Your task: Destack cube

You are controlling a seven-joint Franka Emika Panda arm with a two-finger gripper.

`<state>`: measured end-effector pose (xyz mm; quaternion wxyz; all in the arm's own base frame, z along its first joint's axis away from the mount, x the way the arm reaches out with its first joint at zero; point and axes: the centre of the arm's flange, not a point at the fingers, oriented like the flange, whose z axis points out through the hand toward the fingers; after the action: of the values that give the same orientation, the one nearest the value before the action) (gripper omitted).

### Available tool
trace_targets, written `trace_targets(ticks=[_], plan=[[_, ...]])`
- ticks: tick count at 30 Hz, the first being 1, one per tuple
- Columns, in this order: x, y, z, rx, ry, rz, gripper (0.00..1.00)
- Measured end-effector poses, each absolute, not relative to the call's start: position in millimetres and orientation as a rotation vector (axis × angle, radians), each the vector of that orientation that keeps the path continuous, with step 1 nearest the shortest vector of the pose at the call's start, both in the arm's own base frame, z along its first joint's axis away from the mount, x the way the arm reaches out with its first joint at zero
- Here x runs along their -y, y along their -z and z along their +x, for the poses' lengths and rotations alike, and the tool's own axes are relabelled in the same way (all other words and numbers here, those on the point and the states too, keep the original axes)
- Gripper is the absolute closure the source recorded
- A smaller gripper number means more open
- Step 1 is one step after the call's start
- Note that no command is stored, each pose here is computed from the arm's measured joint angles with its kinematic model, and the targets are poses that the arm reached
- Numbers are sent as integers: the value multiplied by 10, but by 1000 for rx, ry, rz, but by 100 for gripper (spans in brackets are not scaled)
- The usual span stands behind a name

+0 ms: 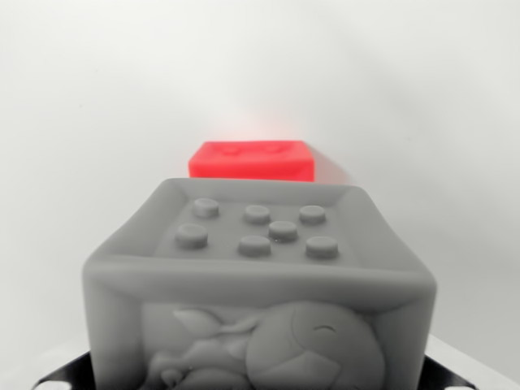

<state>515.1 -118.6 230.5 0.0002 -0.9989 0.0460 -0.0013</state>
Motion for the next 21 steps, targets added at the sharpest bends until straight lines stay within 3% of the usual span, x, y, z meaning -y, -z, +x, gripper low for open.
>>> trace_targets(ticks=[5, 11, 21], plan=[[1194, -2433, 5141, -162, 12, -3137, 100], [1229, -2377, 5063, -235, -8, -3133, 100], [1275, -2368, 4956, -355, -8, -3123, 100]])
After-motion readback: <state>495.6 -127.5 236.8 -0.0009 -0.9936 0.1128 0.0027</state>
